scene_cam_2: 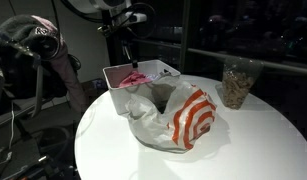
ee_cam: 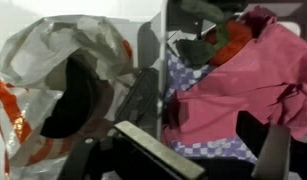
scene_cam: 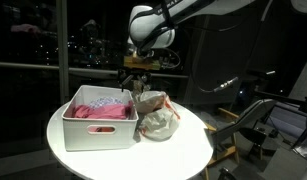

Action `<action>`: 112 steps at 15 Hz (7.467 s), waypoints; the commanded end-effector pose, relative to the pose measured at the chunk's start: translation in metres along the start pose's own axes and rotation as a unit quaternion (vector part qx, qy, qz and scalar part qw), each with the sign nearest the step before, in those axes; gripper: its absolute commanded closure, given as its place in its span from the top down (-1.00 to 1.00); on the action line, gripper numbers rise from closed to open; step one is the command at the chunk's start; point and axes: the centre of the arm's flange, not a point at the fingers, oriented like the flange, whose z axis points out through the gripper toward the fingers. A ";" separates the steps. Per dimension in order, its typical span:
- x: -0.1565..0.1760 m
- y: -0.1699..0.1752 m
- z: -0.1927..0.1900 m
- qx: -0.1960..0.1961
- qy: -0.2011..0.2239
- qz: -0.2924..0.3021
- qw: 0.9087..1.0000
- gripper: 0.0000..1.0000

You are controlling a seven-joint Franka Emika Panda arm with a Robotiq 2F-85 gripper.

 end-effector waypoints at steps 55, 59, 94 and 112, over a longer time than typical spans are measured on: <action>-0.035 0.061 -0.182 0.024 0.202 0.014 0.979 -0.84; -0.040 0.113 -0.170 -0.023 0.175 0.058 0.982 -0.86; 0.018 0.079 0.060 -0.260 0.023 0.045 0.964 -0.85; 0.066 0.044 0.065 -0.144 0.213 0.106 0.961 -0.92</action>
